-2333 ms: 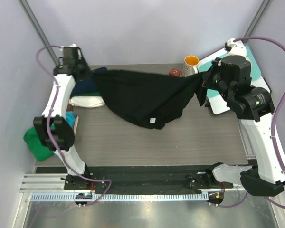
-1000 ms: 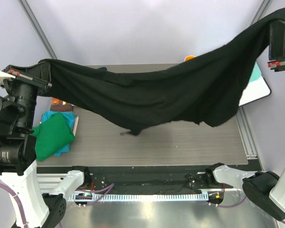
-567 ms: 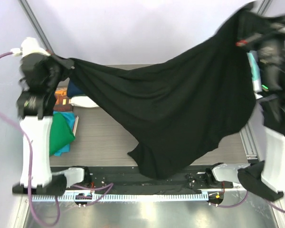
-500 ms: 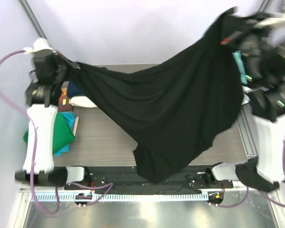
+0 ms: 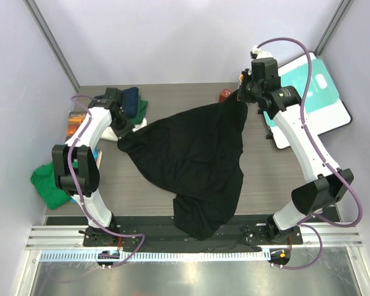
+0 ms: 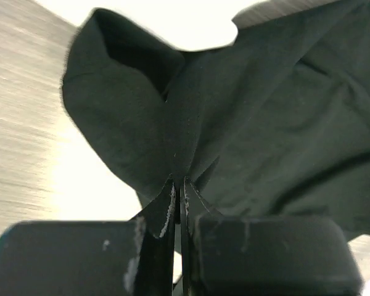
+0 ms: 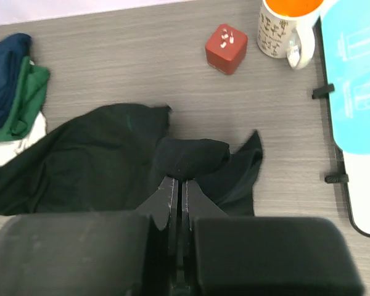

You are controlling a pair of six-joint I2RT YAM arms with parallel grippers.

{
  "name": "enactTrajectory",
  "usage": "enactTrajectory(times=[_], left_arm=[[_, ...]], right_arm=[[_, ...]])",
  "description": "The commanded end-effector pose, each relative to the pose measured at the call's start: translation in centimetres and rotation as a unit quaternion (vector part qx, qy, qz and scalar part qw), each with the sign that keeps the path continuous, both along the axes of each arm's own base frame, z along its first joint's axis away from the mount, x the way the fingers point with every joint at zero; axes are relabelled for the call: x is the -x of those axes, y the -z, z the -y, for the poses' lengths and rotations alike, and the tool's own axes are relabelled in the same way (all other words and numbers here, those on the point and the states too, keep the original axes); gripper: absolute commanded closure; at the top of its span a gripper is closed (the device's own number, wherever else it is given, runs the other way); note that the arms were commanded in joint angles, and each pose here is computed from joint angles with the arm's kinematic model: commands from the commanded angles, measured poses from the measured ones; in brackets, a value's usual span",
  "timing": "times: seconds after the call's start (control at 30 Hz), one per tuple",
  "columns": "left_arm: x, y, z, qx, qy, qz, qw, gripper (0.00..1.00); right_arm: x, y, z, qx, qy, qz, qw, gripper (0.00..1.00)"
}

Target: Fold and stack the t-shirts

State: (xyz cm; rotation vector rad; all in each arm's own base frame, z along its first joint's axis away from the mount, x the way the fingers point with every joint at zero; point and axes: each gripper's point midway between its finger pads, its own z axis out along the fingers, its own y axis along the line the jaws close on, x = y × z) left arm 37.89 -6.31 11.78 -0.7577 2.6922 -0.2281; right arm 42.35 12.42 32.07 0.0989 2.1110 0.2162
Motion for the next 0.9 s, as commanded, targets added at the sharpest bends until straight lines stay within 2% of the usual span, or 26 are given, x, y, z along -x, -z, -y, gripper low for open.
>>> enactTrajectory(times=[0.0,0.1,0.17,0.3,0.37,0.57,0.63,0.73,0.77,0.8,0.87], left_arm=[[-3.1,-3.9,2.3,0.014,0.041,0.07,0.997,1.0],[-4.3,-5.7,3.4,0.004,0.056,0.094,0.994,1.0],[-3.3,-5.3,2.9,-0.019,0.053,0.063,0.996,1.0],[0.8,-2.7,0.9,-0.069,0.049,-0.014,0.996,1.0],[4.2,-1.0,-0.4,-0.093,0.048,-0.06,0.993,1.0],[11.3,2.5,-1.4,-0.095,0.053,-0.148,0.983,1.0],[12.0,2.7,-2.1,-0.115,0.046,-0.159,0.98,1.0],[11.1,1.9,-3.3,-0.148,0.034,-0.144,0.978,1.0],[11.1,1.7,-3.5,-0.155,0.034,-0.149,0.976,0.98],[10.8,1.5,-3.9,-0.167,0.031,-0.147,0.975,0.83],[10.0,0.7,-4.2,-0.178,0.024,-0.139,0.974,0.69]], right_arm=[[0.6,-9.1,0.4,-0.043,-0.008,0.123,0.991,0.99],[0.9,-11.5,-0.5,-0.061,-0.038,0.136,0.988,0.99],[1.0,-12.7,-1.2,-0.068,-0.057,0.132,0.987,0.99],[3.9,-10.0,-2.8,-0.091,-0.103,0.039,0.99,0.99],[5.9,-8.1,-3.2,-0.107,-0.111,-0.01,0.988,0.99],[10.6,-2.5,-3.4,-0.128,-0.114,-0.133,0.976,0.99],[11.4,-0.6,-3.2,-0.127,-0.106,-0.168,0.972,0.99],[13.3,2.2,-3.0,-0.125,-0.101,-0.225,0.961,0.99],[14.2,2.9,-3.0,-0.125,-0.103,-0.243,0.956,0.99],[14.8,3.3,-2.9,-0.125,-0.102,-0.252,0.954,0.99],[16.2,5.7,-2.5,-0.119,-0.094,-0.292,0.944,0.99]])
